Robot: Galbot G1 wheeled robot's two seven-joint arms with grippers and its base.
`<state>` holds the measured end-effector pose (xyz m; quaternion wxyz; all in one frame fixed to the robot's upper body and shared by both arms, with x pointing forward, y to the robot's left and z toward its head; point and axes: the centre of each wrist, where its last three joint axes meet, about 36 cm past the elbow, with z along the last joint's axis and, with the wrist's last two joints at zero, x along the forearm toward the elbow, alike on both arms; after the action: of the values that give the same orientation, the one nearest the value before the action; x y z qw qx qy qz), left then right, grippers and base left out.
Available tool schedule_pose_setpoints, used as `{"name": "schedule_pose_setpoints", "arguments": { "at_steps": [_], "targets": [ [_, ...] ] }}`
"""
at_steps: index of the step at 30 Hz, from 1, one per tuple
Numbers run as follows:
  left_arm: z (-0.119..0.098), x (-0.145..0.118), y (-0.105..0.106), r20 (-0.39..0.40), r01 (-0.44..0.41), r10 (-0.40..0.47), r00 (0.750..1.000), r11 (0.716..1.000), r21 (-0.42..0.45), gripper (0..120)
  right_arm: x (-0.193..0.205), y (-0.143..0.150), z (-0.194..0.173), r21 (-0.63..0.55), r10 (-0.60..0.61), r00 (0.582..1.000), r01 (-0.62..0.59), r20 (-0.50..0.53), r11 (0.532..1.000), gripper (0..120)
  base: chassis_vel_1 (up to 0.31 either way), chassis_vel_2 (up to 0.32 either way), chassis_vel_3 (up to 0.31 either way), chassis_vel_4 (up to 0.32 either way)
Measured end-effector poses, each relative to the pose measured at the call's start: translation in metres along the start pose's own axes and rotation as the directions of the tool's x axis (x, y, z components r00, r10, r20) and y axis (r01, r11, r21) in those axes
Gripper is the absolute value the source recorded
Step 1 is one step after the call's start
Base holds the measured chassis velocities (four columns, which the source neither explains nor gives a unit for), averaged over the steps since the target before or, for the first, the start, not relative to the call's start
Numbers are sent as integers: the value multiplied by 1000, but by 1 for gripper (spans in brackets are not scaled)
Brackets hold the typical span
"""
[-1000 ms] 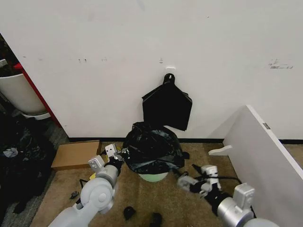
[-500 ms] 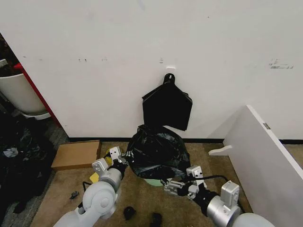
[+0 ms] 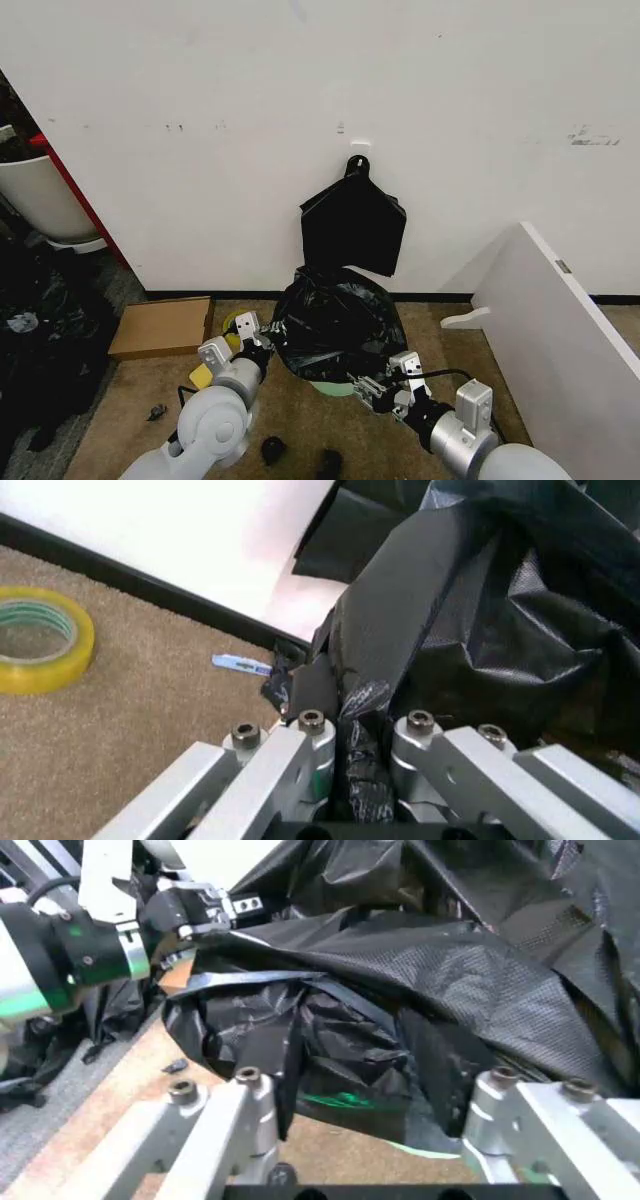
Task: Place the garbage bag over the trash bin.
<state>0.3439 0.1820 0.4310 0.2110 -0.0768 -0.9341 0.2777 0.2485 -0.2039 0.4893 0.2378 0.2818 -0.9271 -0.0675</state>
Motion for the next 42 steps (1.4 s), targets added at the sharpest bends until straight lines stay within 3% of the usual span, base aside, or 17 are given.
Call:
{"name": "schedule_pose_setpoints", "arguments": {
  "at_steps": [9, 23, 29, 35, 37, 42],
  "targets": [
    [1, -1, -3, -1, -6, 6, 1000, 1000, 14, 4, -3, -4, 4, 57, 16, 1000, -16, 1, 998, 0, 0, 0, 0, 0],
    [-7, -11, -3, -8, 22, -21, 1000, 998, 58, 4, 9, 2, 12, 131, -59, 998, 55, 29, 990, 0, 0, 0, 0, 0],
    [-12, -8, -8, -35, 29, -25, 999, 995, 99, 4, 5, -11, 30, 214, -125, 991, 114, 39, 970, 0, 0, 0, 0, 0],
    [-16, -4, -13, -65, 37, -28, 997, 990, 135, 4, -7, -24, 60, 347, -203, 979, 194, -10, 917, 0, 0, 0, 0, 0],
    [-17, -4, -13, -66, 38, -29, 997, 990, 136, 4, -8, -26, 63, 358, -204, 979, 195, -13, 913, 0, 0, 0, 0, 0],
    [-21, 0, -13, -84, 38, -27, 996, 991, 129, 4, -18, -52, 86, 512, -160, 986, 165, -53, 843, 0, 0, 0, 0, 0]
  ]
}}
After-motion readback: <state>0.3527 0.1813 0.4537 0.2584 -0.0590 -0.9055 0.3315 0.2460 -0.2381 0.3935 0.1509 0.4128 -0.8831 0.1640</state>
